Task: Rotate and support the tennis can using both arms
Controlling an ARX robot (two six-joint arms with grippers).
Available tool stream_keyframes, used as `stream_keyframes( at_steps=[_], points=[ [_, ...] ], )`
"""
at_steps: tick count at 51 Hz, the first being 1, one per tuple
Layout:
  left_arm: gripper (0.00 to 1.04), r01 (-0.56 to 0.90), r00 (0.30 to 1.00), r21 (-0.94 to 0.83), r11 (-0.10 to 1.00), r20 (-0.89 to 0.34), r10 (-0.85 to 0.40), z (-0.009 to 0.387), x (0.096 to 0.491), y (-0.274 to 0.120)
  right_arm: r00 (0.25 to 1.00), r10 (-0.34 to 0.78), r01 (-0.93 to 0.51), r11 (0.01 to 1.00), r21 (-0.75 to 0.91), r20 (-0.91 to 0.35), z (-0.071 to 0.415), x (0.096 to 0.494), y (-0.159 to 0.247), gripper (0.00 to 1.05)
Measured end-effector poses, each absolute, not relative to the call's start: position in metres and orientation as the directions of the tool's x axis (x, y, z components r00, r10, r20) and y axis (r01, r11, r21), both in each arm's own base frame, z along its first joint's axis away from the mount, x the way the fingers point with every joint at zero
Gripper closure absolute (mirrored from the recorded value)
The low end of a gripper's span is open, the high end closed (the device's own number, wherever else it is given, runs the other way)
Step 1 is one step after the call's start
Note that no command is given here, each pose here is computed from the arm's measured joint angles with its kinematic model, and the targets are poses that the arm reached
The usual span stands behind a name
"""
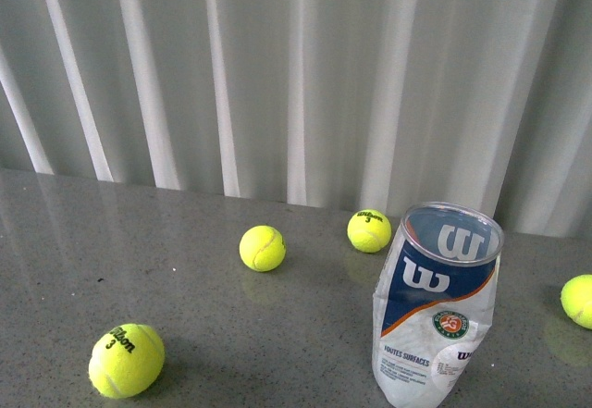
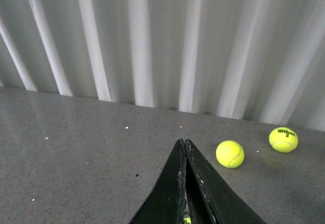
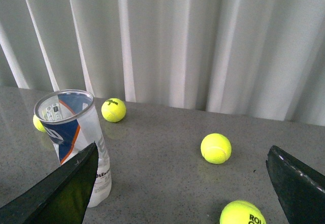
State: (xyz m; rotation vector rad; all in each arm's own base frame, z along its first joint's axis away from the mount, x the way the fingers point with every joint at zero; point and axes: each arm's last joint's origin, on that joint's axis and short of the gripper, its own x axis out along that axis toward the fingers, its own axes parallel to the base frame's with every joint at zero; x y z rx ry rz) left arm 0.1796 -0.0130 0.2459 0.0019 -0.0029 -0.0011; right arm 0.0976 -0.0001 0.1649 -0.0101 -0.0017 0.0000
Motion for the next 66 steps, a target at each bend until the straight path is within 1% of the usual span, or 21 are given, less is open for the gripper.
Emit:
stream_keyframes(
  at_steps=[5,9,24,57,66],
  points=[
    [1.01,0.018,1.0,0.001,1.0,-0.005,-0.018,0.232,0.171,-0.007,1.0,0.0,0.0,1.0,-0.01,0.002,0.165,0.098,0.0,0.07],
    [1.01,0.009,1.0,0.001,1.0,-0.012,-0.009,0.222,0.165,-0.002,1.0,0.0,0.0,1.0,-0.01,0.002,0.165,0.098,0.0,0.07],
    [1.01,0.0,1.0,0.001,1.0,-0.002,0.0,0.196,0.142,0.0,1.0,0.0,0.0,1.0,-0.01,0.002,0.165,0.098,0.0,0.07],
    [1.01,0.002,1.0,-0.001,1.0,-0.003,-0.002,0.175,0.12,0.0,1.0,0.0,0.0,1.0,-0.01,0.002,0.165,0.098,0.0,0.07],
    [1.01,0.002,1.0,-0.002,1.0,0.03,-0.002,0.175,0.115,0.0,1.0,0.0,0.0,1.0,-0.01,0.002,0.165,0.098,0.0,0.07]
  ],
)
